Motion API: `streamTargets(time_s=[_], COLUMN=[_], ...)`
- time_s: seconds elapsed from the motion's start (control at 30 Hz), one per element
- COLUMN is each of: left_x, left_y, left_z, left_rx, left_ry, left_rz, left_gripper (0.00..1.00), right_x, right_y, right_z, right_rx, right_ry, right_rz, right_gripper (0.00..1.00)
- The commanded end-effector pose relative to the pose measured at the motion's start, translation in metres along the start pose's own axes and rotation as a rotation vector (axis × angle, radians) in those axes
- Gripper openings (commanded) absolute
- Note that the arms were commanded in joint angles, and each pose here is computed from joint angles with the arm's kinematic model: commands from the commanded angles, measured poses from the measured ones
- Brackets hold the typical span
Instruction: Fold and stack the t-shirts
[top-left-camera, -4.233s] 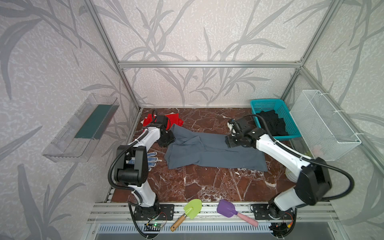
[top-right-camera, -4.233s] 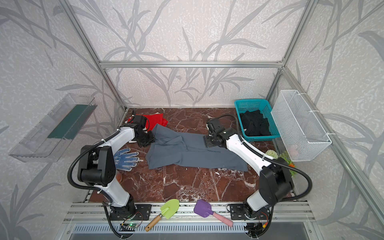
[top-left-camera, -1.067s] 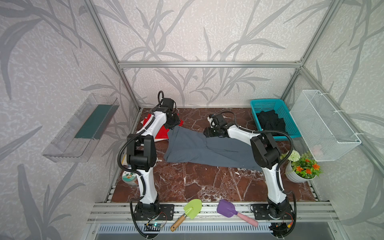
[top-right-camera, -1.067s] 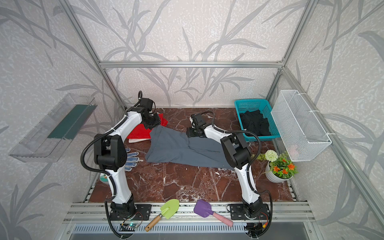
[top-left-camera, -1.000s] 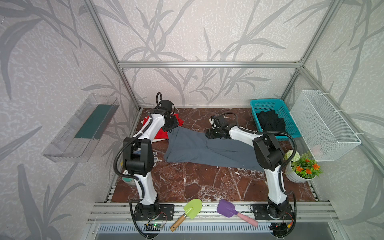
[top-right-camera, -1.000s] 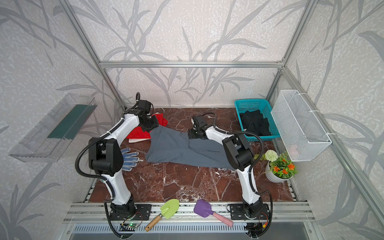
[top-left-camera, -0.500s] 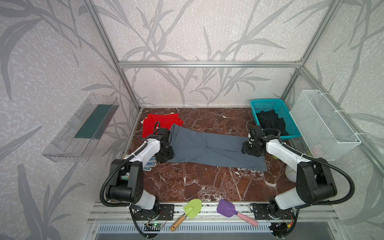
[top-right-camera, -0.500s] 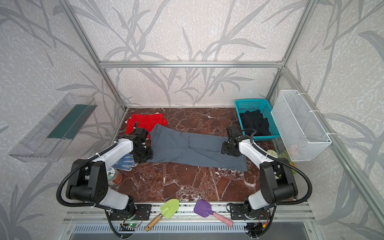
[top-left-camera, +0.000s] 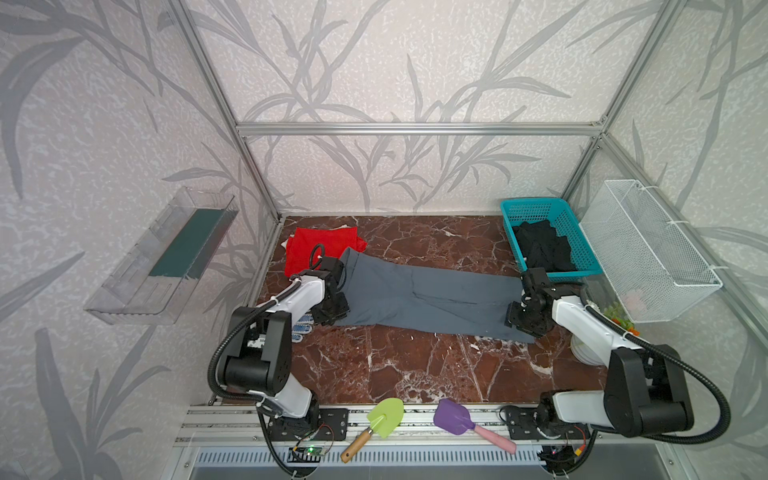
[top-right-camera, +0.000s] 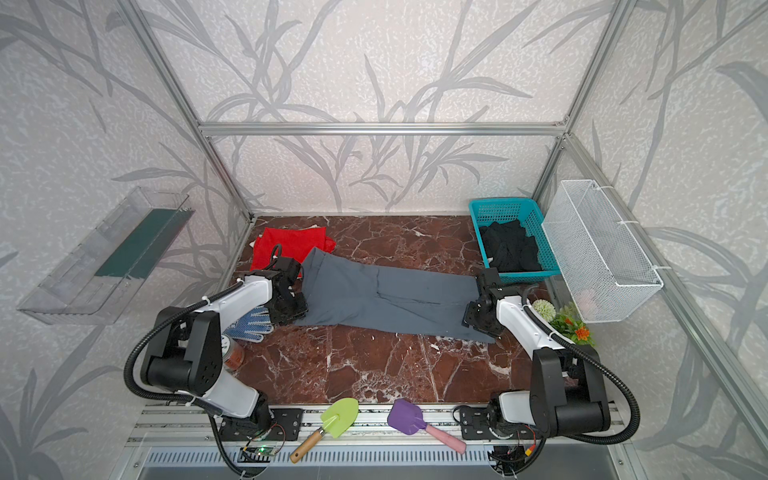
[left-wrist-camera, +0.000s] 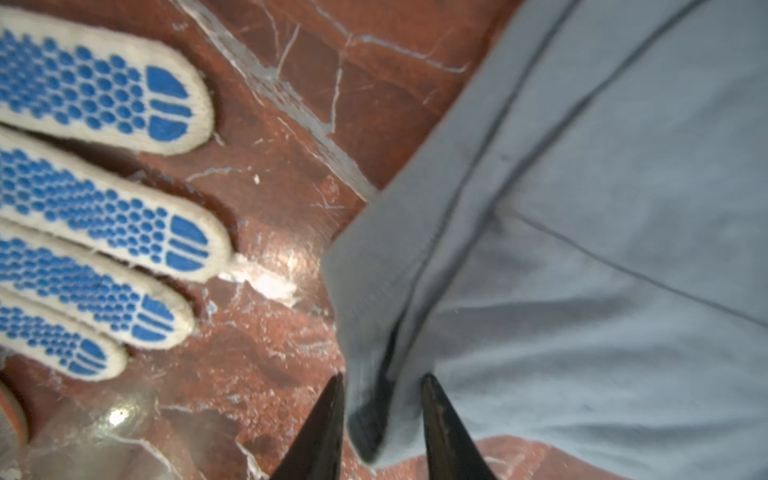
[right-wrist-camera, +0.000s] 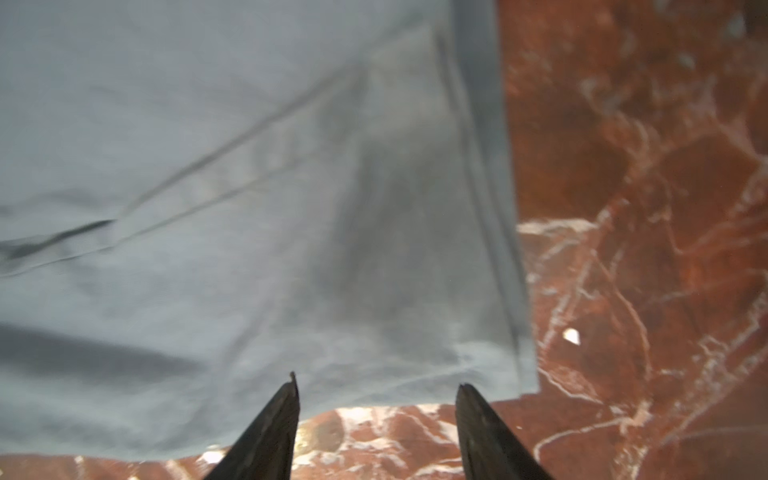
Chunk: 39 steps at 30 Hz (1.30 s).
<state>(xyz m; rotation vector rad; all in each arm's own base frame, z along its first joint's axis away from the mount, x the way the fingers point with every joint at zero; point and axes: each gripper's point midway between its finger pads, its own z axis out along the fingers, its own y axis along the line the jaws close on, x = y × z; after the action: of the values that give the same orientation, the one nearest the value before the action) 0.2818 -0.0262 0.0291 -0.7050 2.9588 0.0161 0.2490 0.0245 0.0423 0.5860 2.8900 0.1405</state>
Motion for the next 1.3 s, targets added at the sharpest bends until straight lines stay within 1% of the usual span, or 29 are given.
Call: streamTargets(time_s=[0.0, 0.1, 0.17, 0.23, 0.33, 0.47, 0.53, 0.6, 0.63, 0.73, 0.8, 0.87, 0.93, 0.97, 1.03, 1.1, 1.13, 1.2, 1.27], left_x=[-0.005, 0.001, 0.008, 0.011, 0.011, 0.006, 0.001, -0.009, -0.016, -0.033, -0.041, -0.045, -0.048, -0.049, -0.050, -0.048, -0.047, -0.041, -0.036], left_y=[0.011, 0.017, 0.023, 0.027, 0.041, 0.049, 0.049, 0.049, 0.049, 0.055, 0.051, 0.044, 0.034, 0.027, 0.014, -0.001, -0.010, -0.041, -0.065], left_z=[0.009, 0.017, 0.020, 0.019, 0.013, 0.012, 0.010, 0.000, -0.008, -0.036, -0.052, -0.061, -0.070, -0.073, -0.079, -0.082, -0.081, -0.074, -0.063], left_rx=[-0.055, -0.058, -0.063, -0.063, -0.099, -0.098, -0.094, -0.091, -0.079, -0.088, -0.067, -0.045, -0.032, -0.031, -0.038, -0.053, -0.041, 0.026, 0.082], left_ry=[0.018, 0.059, 0.093, 0.105, 0.088, 0.077, 0.065, 0.012, -0.034, -0.152, -0.198, -0.208, -0.230, -0.246, -0.267, -0.283, -0.287, -0.260, -0.212], left_rz=[-0.043, -0.081, -0.104, -0.124, -0.164, -0.199, -0.212, -0.225, -0.236, -0.252, -0.232, -0.203, -0.165, -0.135, -0.093, -0.053, -0.029, 0.027, 0.056], left_gripper=[0.19, 0.07, 0.00, 0.00, 0.00, 0.00, 0.02, 0.04, 0.05, 0.11, 0.15, 0.19, 0.21, 0.22, 0.23, 0.24, 0.24, 0.25, 0.28], right_x=[0.000, 0.003, 0.007, 0.013, 0.020, 0.019, 0.020, 0.020, 0.020, 0.017, 0.016, 0.013, 0.003, -0.004, -0.016, -0.024, -0.024, -0.027, -0.031], right_y=[-0.006, -0.012, -0.017, -0.023, -0.037, -0.051, -0.053, -0.054, -0.053, -0.052, -0.041, -0.031, -0.010, 0.007, 0.045, 0.084, 0.099, 0.134, 0.156], right_z=[0.000, 0.009, 0.018, 0.023, 0.025, 0.018, 0.017, 0.010, 0.003, -0.026, -0.043, -0.058, -0.066, -0.066, -0.062, -0.056, -0.051, -0.036, -0.018], right_rx=[-0.002, 0.017, 0.034, 0.059, 0.106, 0.144, 0.130, 0.138, 0.136, 0.156, 0.100, 0.074, 0.018, -0.027, -0.128, -0.180, -0.186, -0.208, -0.220], right_ry=[0.004, 0.028, 0.065, 0.101, 0.139, 0.136, 0.147, 0.146, 0.138, 0.081, 0.038, 0.000, -0.049, -0.074, -0.086, -0.074, -0.061, -0.040, -0.022], right_rz=[0.034, 0.047, 0.064, 0.081, 0.110, 0.128, 0.149, 0.161, 0.161, 0.144, 0.132, 0.115, 0.057, 0.010, -0.075, -0.180, -0.227, -0.316, -0.346], right_gripper=[0.61, 0.61, 0.57, 0.55, 0.55, 0.55, 0.55, 0.55, 0.55, 0.56, 0.56, 0.56, 0.57, 0.58, 0.58, 0.58, 0.58, 0.58, 0.58])
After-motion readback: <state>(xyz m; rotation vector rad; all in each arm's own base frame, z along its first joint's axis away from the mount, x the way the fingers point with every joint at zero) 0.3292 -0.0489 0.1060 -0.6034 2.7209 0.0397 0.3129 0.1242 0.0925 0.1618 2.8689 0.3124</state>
